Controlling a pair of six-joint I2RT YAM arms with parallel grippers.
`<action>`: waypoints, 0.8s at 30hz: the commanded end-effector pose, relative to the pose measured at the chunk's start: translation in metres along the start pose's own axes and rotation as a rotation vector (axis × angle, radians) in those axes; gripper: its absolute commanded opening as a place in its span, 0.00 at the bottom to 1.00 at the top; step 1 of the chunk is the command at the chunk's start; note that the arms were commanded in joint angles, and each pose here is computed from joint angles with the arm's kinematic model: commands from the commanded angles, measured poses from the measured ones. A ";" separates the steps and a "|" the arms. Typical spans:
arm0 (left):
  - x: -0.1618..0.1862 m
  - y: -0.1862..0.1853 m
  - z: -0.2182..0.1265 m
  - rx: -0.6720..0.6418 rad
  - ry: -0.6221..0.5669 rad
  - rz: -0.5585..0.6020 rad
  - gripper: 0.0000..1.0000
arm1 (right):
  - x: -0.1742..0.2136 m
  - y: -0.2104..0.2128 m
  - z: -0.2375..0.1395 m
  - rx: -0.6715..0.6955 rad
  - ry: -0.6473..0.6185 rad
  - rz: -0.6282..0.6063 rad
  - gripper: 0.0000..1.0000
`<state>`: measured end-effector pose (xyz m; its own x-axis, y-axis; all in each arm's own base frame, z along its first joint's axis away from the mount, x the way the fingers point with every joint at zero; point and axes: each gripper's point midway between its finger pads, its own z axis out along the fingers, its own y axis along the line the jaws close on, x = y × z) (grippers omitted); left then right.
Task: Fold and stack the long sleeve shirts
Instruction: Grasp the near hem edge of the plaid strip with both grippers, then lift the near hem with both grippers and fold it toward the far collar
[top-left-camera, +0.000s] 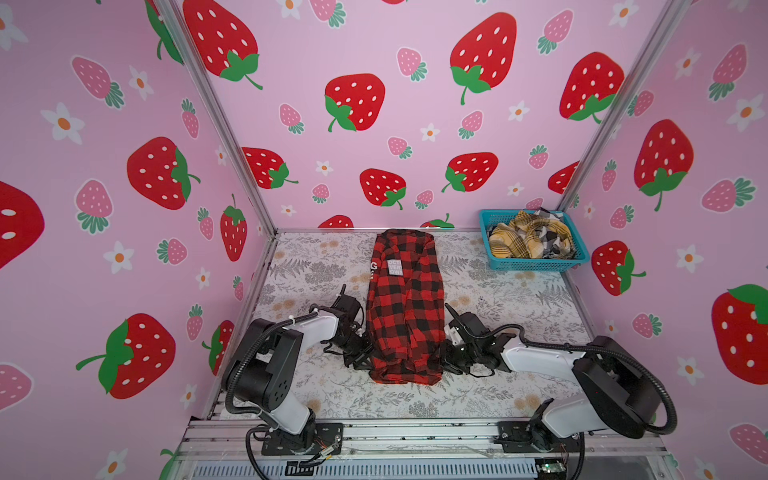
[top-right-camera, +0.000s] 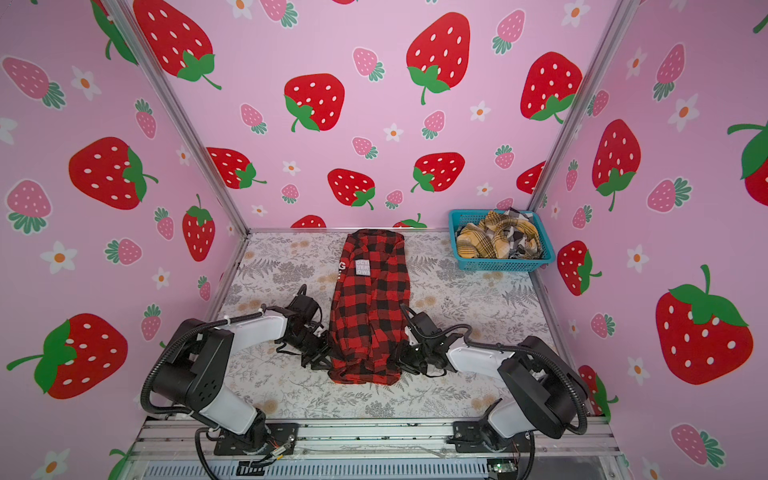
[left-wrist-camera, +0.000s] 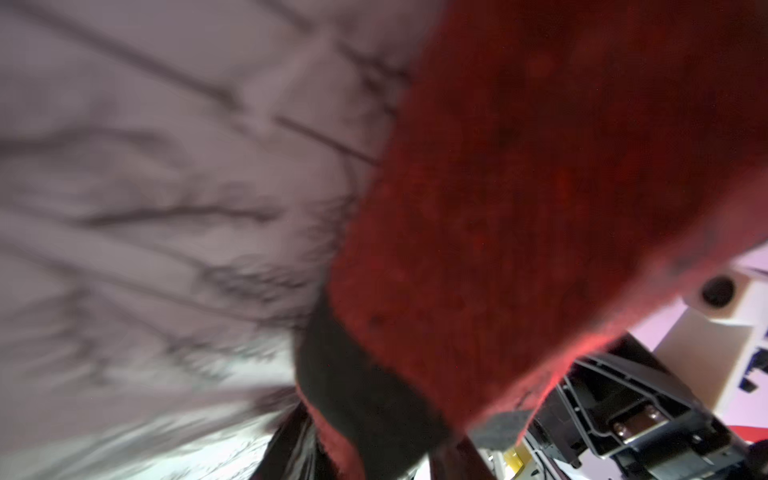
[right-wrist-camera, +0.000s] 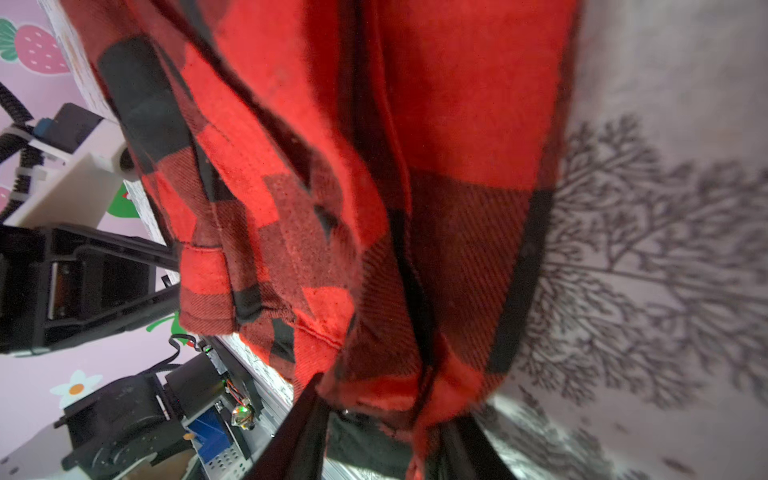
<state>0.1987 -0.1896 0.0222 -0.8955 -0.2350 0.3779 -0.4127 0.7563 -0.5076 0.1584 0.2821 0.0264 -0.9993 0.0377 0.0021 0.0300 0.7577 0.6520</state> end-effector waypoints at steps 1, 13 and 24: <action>-0.007 0.010 0.008 -0.067 -0.027 0.019 0.37 | 0.001 -0.017 0.004 0.076 0.000 0.022 0.34; 0.021 -0.015 0.010 -0.025 0.002 0.059 0.00 | -0.001 -0.021 -0.024 0.149 -0.069 -0.009 0.02; 0.079 -0.006 0.015 -0.045 0.044 0.098 0.00 | 0.060 -0.036 -0.054 0.201 -0.033 -0.005 0.00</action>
<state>0.1411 -0.2275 0.0431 -0.9418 -0.0957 0.3223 -0.2649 0.8014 -0.5362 0.1132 0.2485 0.0591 -0.9966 0.0012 -0.0829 -0.0463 0.8218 0.5679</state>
